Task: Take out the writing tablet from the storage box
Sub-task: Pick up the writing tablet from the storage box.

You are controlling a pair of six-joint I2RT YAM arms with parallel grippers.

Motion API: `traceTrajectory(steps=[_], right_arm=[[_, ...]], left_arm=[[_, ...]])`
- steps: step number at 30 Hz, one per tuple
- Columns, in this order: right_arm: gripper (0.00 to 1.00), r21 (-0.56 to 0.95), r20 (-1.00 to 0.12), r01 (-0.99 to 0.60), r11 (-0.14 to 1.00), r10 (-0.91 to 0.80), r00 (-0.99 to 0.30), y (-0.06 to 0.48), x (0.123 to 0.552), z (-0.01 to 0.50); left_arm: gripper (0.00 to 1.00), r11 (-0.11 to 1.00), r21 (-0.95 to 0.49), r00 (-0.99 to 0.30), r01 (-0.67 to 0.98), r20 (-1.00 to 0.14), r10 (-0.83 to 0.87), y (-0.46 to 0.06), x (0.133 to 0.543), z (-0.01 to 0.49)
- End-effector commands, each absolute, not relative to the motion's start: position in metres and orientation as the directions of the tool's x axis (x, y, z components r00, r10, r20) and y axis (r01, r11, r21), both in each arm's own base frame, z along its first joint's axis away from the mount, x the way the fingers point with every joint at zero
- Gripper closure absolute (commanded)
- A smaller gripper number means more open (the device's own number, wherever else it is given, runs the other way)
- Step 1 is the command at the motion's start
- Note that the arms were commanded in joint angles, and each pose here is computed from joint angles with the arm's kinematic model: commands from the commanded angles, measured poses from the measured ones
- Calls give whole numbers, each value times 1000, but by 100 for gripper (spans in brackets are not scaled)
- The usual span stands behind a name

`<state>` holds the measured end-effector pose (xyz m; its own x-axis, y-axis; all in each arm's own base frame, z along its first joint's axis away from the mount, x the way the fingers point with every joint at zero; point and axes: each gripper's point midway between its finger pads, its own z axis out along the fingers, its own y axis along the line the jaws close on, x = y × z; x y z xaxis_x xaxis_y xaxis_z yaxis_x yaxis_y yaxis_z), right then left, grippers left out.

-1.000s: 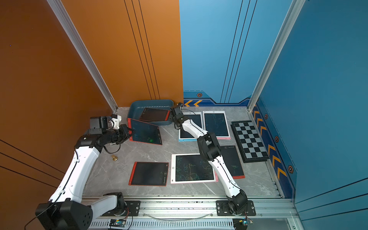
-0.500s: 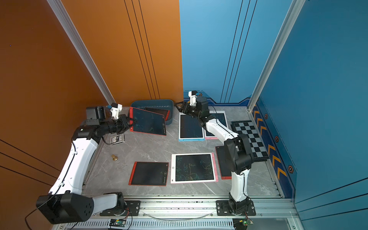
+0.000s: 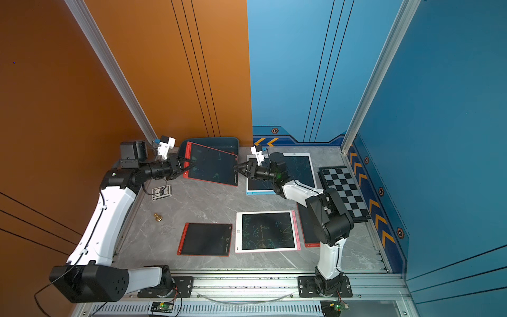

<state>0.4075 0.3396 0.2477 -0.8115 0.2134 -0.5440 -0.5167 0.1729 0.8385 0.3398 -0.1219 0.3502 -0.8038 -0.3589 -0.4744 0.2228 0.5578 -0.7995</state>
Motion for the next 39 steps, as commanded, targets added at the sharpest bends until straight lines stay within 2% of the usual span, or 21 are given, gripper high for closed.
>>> traceTrajectory(steps=[1,5,16,20,24,25,27,29,31,35,39], right_arm=[[42,801,-580,-598,9,258,-773,334,392,299],[55,801,-553,-593,-76,282,-784,327,388,309],[80,824,-502,-555,-110,313,-806,313,388,303],[85,832,-468,-535,-144,335,-818,309,391,304],[88,842,-443,-520,-141,367,-818,307,398,302],[89,843,-440,-520,-138,381,-814,306,399,302],[92,846,-425,-517,-130,422,-801,302,405,303],[96,850,-405,-512,-123,466,-786,298,412,304],[96,854,-387,-506,-118,504,-772,294,418,305],[96,863,-348,-492,-115,572,-743,289,429,307],[96,879,-288,-467,-98,671,-683,275,442,305]], left_arm=[[100,512,-808,-808,292,-495,-320,-132,337,364],[100,505,-813,-819,290,-484,-308,-131,349,359],[100,461,-829,-836,316,-473,-278,-132,396,362],[95,450,-832,-844,324,-469,-260,-138,410,360],[76,455,-833,-846,315,-463,-262,-140,424,358],[65,468,-828,-842,308,-466,-271,-139,428,357],[49,505,-813,-828,291,-479,-293,-135,436,356],[40,540,-792,-807,284,-502,-312,-131,442,359],[26,569,-774,-785,277,-524,-331,-128,446,366],[16,637,-736,-734,230,-561,-383,-113,452,372],[15,675,-719,-676,167,-582,-453,-99,452,370]])
